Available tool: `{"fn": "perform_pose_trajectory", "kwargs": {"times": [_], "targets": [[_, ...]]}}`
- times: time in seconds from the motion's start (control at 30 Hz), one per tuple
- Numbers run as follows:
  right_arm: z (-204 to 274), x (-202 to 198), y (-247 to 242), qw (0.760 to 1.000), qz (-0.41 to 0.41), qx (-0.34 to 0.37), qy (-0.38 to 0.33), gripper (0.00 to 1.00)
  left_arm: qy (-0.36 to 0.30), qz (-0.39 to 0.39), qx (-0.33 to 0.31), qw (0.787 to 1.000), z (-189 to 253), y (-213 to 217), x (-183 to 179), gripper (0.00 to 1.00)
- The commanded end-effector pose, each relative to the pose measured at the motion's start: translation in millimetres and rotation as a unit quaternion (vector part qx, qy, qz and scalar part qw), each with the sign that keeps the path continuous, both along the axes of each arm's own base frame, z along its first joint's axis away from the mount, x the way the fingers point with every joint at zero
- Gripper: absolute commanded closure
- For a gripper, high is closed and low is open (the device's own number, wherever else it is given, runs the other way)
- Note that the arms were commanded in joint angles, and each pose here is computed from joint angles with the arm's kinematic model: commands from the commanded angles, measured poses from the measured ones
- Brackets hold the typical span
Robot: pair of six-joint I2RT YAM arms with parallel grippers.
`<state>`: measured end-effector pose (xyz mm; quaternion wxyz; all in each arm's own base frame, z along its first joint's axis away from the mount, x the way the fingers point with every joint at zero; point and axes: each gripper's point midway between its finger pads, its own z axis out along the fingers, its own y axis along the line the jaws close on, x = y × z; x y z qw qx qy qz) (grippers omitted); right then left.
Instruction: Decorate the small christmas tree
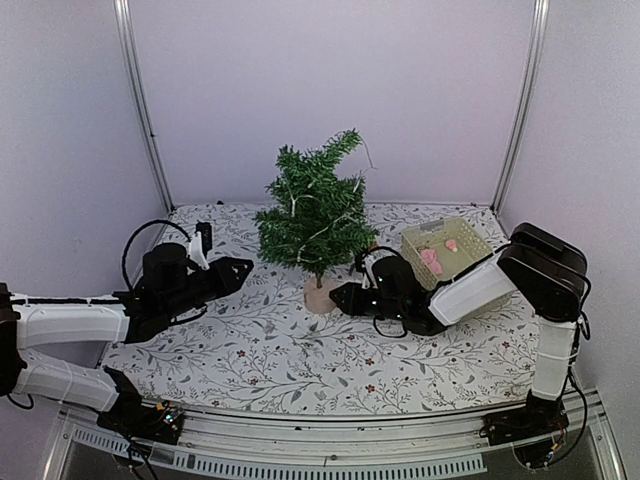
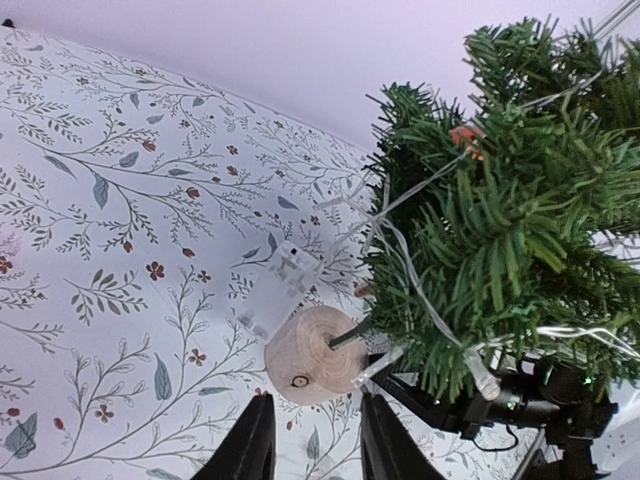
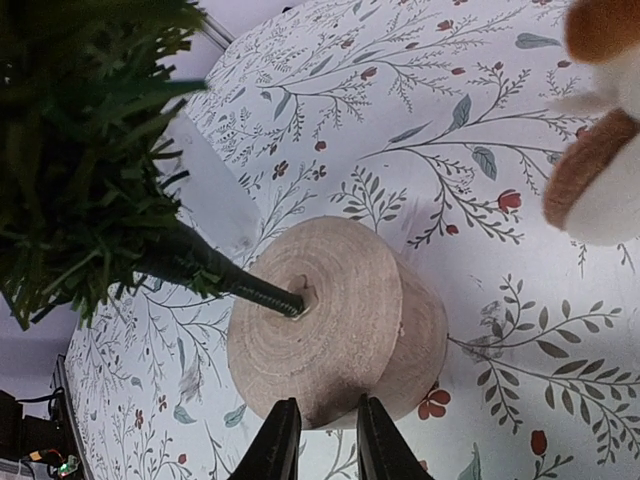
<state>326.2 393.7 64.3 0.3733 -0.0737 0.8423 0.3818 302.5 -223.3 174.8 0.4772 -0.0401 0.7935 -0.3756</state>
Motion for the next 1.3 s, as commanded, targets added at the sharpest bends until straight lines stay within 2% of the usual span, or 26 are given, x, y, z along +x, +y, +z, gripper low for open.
{"fn": "perform_pose_trajectory", "kwargs": {"times": [0.0, 0.57, 0.87, 1.27], "targets": [[-1.2, 12.9, 8.7, 1.000, 0.002, 0.021, 0.003, 0.77, 0.006, 0.017, 0.029, 0.999, -6.4, 13.7, 1.0, 0.69], [-6.6, 29.5, 47.8, 0.998, 0.054, 0.034, -0.012, 0.76, 0.010, 0.055, 0.040, 0.998, -0.6, 44.7, 3.7, 0.66], [9.0, 48.3, 37.7, 0.998, 0.044, 0.029, -0.032, 0.75, 0.008, 0.069, 0.039, 0.997, 4.2, 56.1, 5.7, 0.65], [-22.5, 53.9, 62.8, 0.995, 0.092, 0.023, -0.025, 0.78, 0.007, 0.076, 0.046, 0.996, 7.1, 64.3, 5.7, 0.65]]}}
